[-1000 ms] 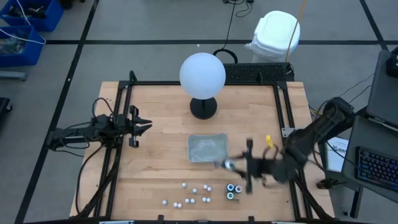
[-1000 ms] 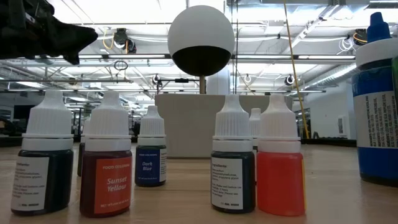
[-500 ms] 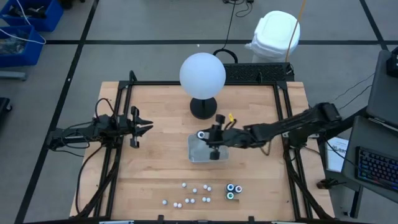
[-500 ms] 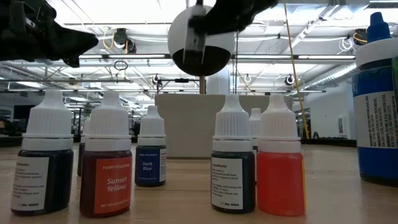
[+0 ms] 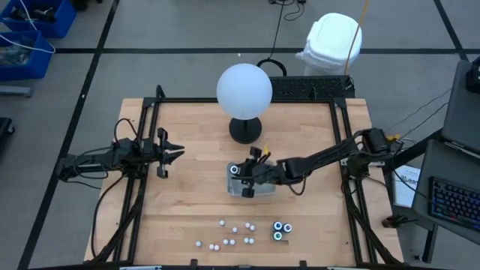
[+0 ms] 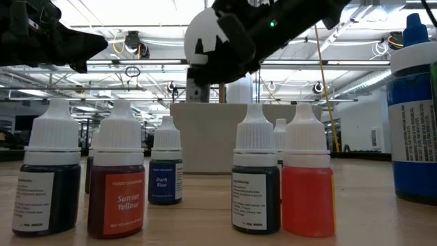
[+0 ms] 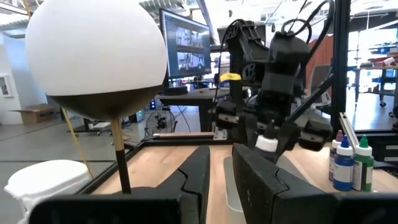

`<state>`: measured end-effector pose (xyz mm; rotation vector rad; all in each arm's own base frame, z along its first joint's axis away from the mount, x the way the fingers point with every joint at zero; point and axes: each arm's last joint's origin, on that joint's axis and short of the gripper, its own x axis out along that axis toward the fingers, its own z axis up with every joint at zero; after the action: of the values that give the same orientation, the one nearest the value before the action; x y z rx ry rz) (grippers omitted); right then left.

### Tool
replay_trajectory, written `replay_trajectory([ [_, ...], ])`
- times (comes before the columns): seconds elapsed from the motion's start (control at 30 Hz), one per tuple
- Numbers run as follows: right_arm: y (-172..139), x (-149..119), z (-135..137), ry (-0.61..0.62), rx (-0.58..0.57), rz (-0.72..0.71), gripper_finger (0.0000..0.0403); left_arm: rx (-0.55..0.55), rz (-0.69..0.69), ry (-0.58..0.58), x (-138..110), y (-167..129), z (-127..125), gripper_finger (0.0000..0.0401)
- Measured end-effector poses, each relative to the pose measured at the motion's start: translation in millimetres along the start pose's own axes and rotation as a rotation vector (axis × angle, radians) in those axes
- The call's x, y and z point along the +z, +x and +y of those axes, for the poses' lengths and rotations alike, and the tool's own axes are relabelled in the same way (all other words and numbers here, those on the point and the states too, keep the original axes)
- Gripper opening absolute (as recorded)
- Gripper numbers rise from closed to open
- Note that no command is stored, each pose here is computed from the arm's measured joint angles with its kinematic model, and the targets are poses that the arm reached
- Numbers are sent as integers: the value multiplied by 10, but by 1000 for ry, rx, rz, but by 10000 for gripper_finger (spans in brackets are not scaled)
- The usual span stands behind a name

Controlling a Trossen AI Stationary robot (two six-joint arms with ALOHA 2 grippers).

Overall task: Pick & Place food coloring
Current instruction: Put the large black food coloring bottle into the gray bin

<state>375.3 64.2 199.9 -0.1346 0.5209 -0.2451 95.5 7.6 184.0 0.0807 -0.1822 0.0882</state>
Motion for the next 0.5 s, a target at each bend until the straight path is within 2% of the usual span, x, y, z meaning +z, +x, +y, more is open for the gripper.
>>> replay_trajectory([
  [0.5,124,-252,48,84,-8,71,109,2,-18,26,18,0,1,76],
])
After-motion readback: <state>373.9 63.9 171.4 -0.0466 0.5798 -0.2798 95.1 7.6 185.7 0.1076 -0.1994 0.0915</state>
